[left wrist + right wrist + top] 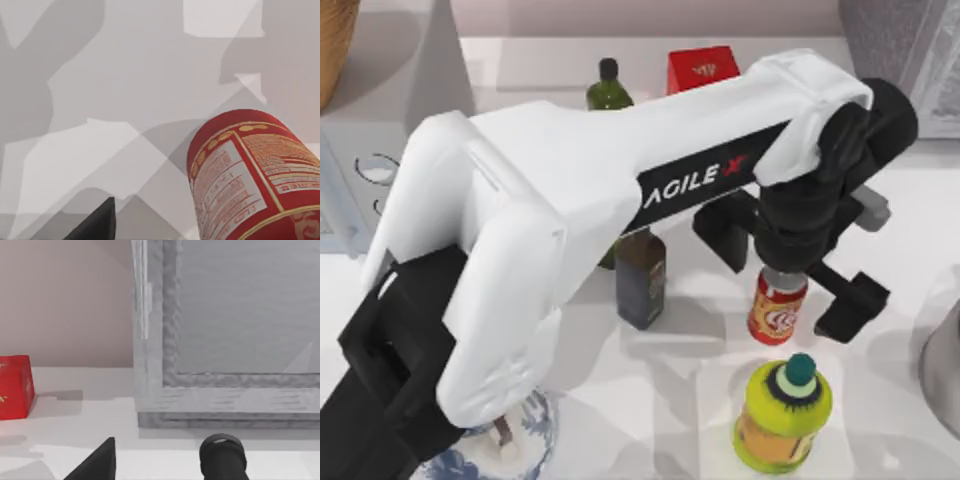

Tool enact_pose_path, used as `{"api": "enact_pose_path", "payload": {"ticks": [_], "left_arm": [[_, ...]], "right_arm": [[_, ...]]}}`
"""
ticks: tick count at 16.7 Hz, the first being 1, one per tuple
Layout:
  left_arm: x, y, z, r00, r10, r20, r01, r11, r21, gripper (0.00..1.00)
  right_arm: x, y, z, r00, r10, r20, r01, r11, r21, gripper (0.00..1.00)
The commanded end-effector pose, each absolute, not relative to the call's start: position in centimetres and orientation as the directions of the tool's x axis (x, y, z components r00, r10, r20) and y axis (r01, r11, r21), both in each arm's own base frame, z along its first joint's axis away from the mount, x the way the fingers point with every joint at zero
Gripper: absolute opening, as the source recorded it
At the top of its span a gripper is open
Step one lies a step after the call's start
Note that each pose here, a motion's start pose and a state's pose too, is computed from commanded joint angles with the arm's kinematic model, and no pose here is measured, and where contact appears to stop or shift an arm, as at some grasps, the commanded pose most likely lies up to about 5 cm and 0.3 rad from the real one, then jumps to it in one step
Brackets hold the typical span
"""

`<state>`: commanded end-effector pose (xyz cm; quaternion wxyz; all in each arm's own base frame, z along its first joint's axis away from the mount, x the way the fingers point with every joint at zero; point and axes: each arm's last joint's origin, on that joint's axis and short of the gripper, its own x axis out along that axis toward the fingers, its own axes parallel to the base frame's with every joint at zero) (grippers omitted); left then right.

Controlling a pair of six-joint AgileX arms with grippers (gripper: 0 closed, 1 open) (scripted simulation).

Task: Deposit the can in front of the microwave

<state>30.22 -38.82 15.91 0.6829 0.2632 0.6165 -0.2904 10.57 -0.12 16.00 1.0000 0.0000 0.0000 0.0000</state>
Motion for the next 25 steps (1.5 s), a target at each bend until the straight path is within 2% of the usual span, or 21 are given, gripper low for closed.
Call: {"api": "enact_pose_path", "payload": {"ticks": [1, 14, 25], "left_arm": [[30.22, -38.82, 15.91, 0.071, -0.072, -0.995, 0.721, 0.693, 0.001, 1.0], [30.22, -38.82, 15.91, 0.071, -0.072, -0.995, 0.721, 0.693, 0.001, 0.02], [30.13, -38.93, 16.29, 0.07, -0.071, -0.995, 0.726, 0.688, 0.003, 0.0]], "right_arm": [[10.57, -0.12, 16.0, 1.0, 0.0, 0.0, 0.0, 1.0, 0.0, 1.0], [10.57, -0.12, 16.0, 1.0, 0.0, 0.0, 0.0, 1.0, 0.0, 1.0], [10.57, -0.12, 16.0, 1.0, 0.0, 0.0, 0.0, 1.0, 0.0, 1.0]]}}
